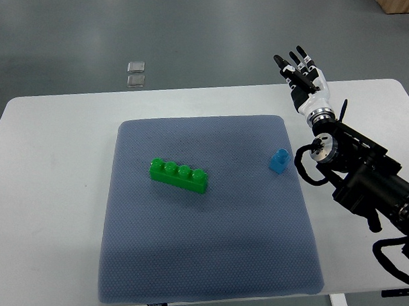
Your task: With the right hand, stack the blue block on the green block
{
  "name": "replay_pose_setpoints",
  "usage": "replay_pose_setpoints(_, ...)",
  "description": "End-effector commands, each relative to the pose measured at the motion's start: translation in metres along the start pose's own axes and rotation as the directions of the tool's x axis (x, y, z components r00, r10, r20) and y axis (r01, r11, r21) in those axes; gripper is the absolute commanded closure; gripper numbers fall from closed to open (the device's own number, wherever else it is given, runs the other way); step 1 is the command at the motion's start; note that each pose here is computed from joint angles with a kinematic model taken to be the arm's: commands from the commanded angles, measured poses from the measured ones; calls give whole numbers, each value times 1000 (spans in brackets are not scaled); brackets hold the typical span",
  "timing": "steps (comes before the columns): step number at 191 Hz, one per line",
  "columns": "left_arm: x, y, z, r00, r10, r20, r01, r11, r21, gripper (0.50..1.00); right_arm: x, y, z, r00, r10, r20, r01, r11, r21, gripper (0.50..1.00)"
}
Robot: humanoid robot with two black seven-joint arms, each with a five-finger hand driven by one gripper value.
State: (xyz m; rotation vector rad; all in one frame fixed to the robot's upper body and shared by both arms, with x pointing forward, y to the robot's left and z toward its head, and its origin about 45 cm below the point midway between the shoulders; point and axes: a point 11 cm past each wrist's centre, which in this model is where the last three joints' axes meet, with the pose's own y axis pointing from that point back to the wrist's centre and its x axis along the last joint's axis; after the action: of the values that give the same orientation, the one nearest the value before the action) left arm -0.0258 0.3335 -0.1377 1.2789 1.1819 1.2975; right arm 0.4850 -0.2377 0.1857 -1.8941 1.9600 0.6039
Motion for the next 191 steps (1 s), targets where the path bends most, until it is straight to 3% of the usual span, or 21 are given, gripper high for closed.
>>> replay_pose_setpoints(1,0,0,0,1000,0,-1,0,1000,0,500,0,0,1,1000,0,-1,0,1000,-2,587)
replay_pose_setpoints(77,1,0,-1,1000,-2,2,2,1000,0,500,0,0,0,1000,0,0,0,1000,0,587)
replay_pose_setpoints(109,-16,0,2,999,-52,5,52,999,-5,500,-1,-1,-2,1000,-3,-4,3,1000,2,587)
replay_pose_setpoints(145,7,0,-5,1000,18,-1,-18,1000,8,500,1,-1,-1,1000,2,-5,-2,1000,2,587)
replay_pose_setpoints(191,6,0,-4,1000,15,0,-15,1000,6,500,1,-1,-3,1000,3,-8,-3,1000,5,587)
